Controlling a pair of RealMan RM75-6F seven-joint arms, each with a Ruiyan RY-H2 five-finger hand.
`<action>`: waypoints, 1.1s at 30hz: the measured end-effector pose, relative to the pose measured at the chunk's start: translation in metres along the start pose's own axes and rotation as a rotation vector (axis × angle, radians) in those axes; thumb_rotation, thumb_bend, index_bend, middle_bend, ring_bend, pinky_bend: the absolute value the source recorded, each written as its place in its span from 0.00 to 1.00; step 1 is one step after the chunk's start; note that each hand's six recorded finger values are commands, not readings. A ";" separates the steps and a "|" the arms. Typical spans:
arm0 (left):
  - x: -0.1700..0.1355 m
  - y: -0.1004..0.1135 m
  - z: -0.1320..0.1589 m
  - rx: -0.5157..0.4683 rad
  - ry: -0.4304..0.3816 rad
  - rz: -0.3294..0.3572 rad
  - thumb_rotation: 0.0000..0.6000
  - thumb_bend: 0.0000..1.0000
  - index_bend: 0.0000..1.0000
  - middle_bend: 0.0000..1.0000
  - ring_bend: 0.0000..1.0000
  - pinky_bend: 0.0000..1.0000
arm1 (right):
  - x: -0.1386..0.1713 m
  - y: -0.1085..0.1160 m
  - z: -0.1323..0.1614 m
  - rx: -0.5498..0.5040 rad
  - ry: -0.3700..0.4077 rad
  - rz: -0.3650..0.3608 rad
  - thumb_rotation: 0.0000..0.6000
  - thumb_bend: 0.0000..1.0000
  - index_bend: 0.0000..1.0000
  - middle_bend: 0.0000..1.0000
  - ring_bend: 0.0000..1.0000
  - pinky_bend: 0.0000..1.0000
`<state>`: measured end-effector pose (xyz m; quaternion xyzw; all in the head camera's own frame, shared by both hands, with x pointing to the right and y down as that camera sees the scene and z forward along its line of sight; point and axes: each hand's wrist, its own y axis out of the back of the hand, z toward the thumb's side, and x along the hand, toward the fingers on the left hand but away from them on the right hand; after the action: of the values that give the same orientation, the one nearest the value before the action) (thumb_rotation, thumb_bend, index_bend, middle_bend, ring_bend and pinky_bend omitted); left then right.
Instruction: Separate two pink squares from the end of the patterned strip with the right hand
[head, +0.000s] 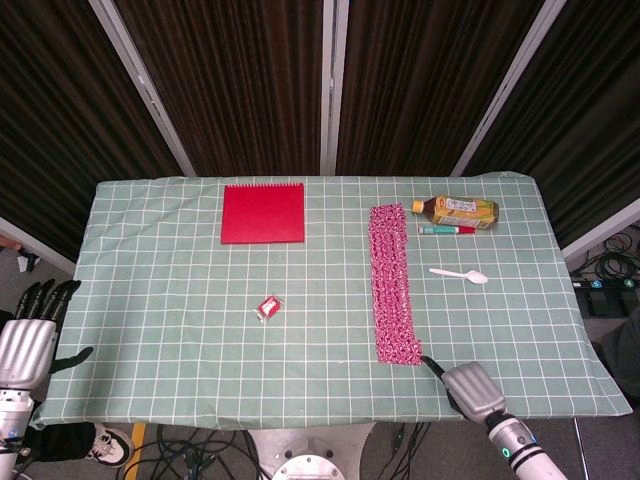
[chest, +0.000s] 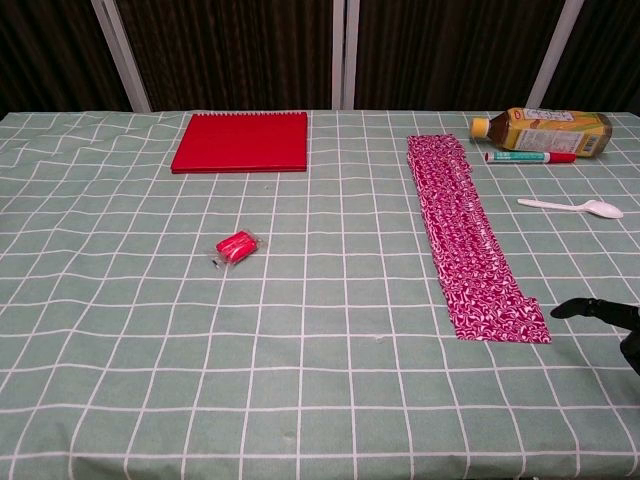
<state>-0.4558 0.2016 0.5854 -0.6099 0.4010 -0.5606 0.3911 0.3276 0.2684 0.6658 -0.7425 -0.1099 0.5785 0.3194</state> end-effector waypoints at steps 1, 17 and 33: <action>0.000 0.000 -0.001 0.000 0.003 0.000 1.00 0.06 0.08 0.10 0.03 0.07 | -0.003 0.000 0.001 0.006 0.000 0.003 1.00 1.00 0.11 0.87 0.78 0.68; 0.000 -0.001 -0.012 -0.002 0.031 -0.006 1.00 0.06 0.08 0.10 0.03 0.07 | -0.033 -0.002 0.018 0.058 0.001 0.071 1.00 1.00 0.10 0.87 0.79 0.68; 0.000 -0.002 -0.011 0.002 0.023 -0.010 1.00 0.06 0.08 0.10 0.03 0.07 | -0.022 -0.004 -0.007 0.072 -0.079 0.105 1.00 1.00 0.10 0.87 0.79 0.68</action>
<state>-0.4666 0.2022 0.5879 -0.6050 0.4019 -0.5700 0.3842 0.3277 0.2571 0.6866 -0.7118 -0.0623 0.6268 0.3108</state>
